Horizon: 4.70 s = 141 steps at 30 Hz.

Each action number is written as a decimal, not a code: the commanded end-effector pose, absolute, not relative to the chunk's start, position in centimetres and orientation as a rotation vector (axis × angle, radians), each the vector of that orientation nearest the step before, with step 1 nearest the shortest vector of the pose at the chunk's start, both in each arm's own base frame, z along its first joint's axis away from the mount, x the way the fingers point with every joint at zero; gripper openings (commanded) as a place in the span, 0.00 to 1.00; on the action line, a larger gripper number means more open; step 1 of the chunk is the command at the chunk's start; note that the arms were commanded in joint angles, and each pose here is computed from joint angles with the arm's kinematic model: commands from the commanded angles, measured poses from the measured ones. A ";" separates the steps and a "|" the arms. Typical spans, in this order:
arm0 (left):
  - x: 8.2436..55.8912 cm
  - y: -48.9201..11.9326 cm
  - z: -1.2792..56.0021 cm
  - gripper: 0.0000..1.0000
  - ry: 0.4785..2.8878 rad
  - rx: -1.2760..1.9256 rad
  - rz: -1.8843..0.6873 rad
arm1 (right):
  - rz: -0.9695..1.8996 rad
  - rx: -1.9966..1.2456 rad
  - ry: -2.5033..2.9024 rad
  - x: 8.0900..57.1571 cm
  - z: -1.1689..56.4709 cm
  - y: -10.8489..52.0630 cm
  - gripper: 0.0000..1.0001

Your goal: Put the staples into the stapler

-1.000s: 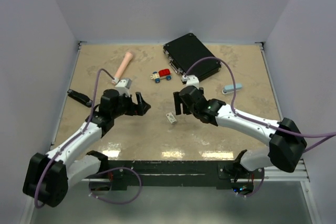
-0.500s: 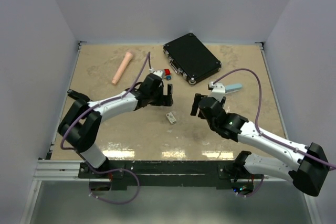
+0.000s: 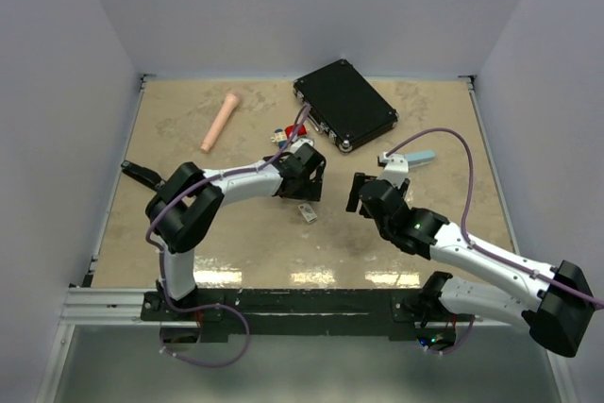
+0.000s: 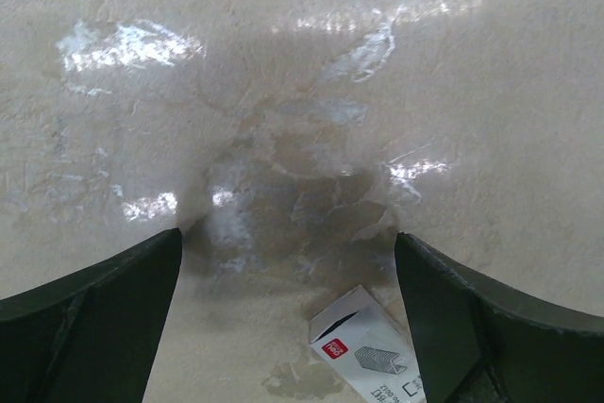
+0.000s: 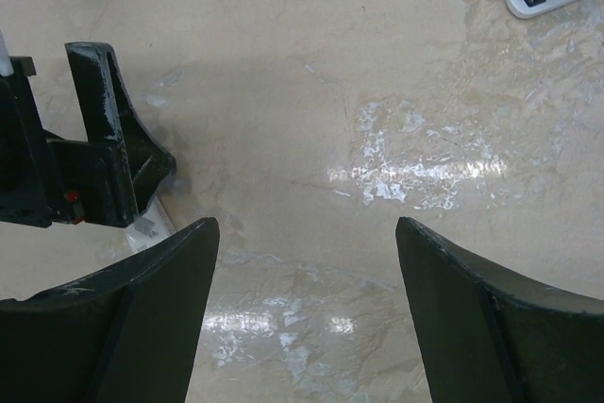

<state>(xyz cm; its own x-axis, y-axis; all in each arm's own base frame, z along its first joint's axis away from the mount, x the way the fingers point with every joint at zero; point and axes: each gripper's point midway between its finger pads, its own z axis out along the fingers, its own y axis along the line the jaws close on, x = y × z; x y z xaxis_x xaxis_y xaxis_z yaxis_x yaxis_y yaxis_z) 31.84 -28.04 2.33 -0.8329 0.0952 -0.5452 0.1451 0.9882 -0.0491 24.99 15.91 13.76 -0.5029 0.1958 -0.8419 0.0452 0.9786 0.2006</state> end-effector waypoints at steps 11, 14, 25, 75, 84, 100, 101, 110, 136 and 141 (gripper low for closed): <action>28.1 -23.5 2.0 0.99 2.600 0.015 -0.019 | 0.327 0.087 2.041 25.5 14.7 18.5 0.79; 27.2 -23.2 2.0 0.99 2.615 -0.001 -0.051 | 0.379 0.059 2.041 25.3 14.7 19.3 0.79; 26.8 -24.2 4.9 1.00 2.517 0.136 -0.219 | 0.497 -0.023 2.084 24.3 13.9 21.4 0.77; 23.3 -28.6 0.8 0.67 1.808 1.815 -0.598 | 0.734 0.046 2.196 24.2 10.2 21.0 0.76; 22.5 -29.0 0.9 0.48 1.893 1.755 -0.677 | 0.770 0.062 2.256 24.3 8.6 22.1 0.73; 22.2 -28.9 0.8 0.41 1.942 1.721 -0.650 | 0.897 -0.060 2.337 24.6 6.0 25.7 0.57; 22.2 -28.8 0.8 0.41 1.943 1.721 -0.647 | 0.906 -0.065 2.332 24.8 6.2 26.0 0.56; 22.1 -28.6 0.5 0.40 1.959 1.720 -0.645 | 0.933 -0.081 2.333 25.6 5.7 27.0 0.46; 22.2 -29.1 0.5 0.36 1.968 1.706 -0.657 | 0.879 -0.152 2.479 24.6 2.3 26.5 0.16; 22.4 -29.2 0.9 0.36 1.965 1.693 -0.659 | 0.875 -0.172 2.485 24.5 2.5 26.6 0.13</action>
